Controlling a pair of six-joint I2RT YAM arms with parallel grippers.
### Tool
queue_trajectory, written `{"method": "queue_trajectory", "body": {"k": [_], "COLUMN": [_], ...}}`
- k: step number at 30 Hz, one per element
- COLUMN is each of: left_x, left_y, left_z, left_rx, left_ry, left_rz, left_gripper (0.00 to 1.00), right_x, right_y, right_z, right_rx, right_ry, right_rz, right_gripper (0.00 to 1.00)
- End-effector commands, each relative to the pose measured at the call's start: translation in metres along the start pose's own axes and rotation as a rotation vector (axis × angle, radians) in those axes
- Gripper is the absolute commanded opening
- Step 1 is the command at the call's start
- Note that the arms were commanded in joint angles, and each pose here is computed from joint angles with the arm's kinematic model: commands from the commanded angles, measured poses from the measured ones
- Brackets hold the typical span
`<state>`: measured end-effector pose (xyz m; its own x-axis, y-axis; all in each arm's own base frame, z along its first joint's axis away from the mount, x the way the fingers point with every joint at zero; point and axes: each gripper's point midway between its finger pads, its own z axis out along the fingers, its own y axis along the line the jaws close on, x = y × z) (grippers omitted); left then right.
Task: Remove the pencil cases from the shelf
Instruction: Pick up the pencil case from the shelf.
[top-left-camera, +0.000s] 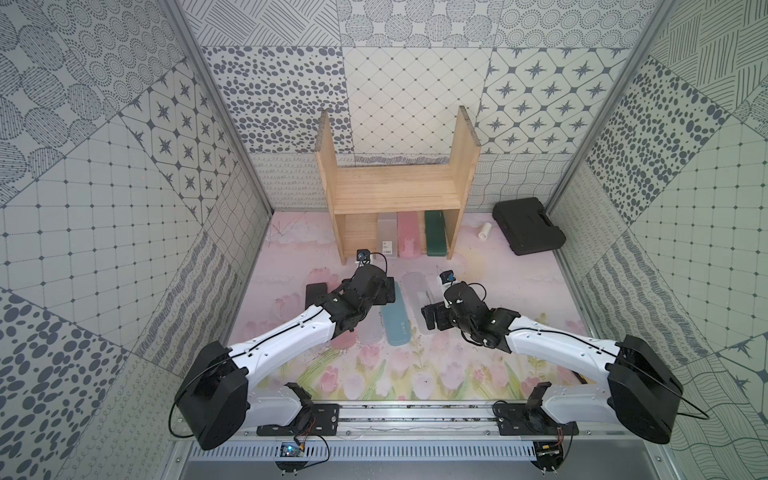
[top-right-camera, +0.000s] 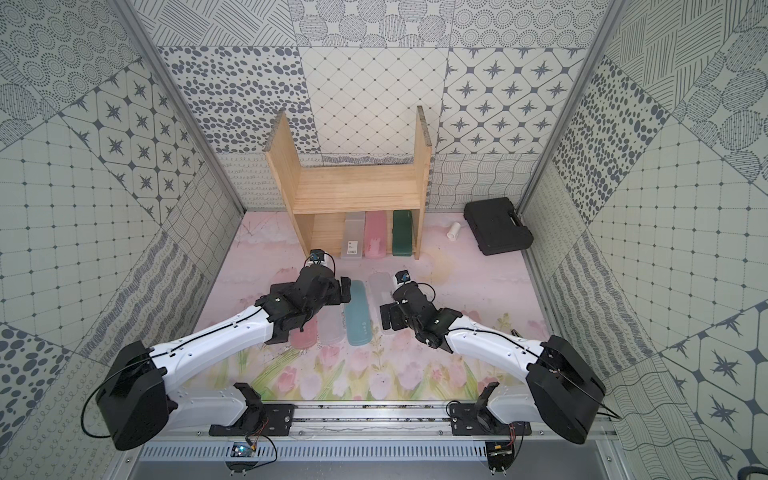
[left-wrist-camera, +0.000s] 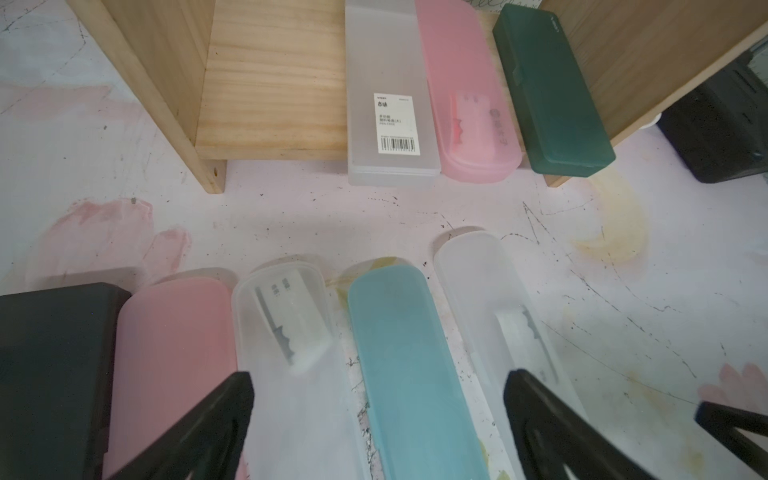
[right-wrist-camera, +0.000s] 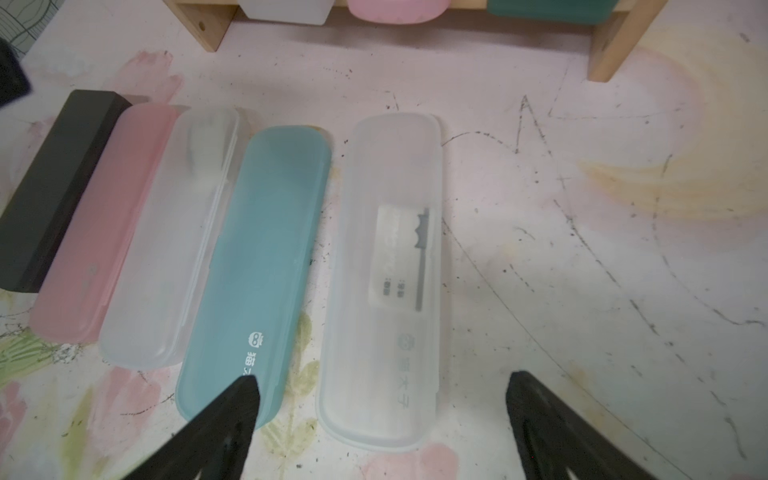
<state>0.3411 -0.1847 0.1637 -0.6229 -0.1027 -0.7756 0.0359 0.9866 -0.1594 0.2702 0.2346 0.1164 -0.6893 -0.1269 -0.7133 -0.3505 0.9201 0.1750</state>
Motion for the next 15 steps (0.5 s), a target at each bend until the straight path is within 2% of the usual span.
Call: {"method": "queue_trajectory", "body": {"k": [1, 8, 15], "left_x": [-0.02, -0.028, -0.04], "left_y": [-0.011, -0.018, -0.016], "left_z": [0.025, 0.07, 0.104], "left_rx": [-0.049, -0.113, -0.171], "left_ry": [-0.02, 0.05, 0.054], "left_rz": [0.004, 0.07, 0.14], "left_gripper": [0.99, 0.99, 0.99], "right_x": [-0.013, -0.022, -0.02], "right_y": [-0.01, -0.043, -0.048], "right_z": [-0.017, -0.032, -0.031], "right_rx": [0.01, 0.078, 0.076], "right_ry": [-0.022, -0.091, -0.108], "right_rz": [-0.004, 0.013, 0.025], "right_gripper": [0.98, 0.98, 0.98]}}
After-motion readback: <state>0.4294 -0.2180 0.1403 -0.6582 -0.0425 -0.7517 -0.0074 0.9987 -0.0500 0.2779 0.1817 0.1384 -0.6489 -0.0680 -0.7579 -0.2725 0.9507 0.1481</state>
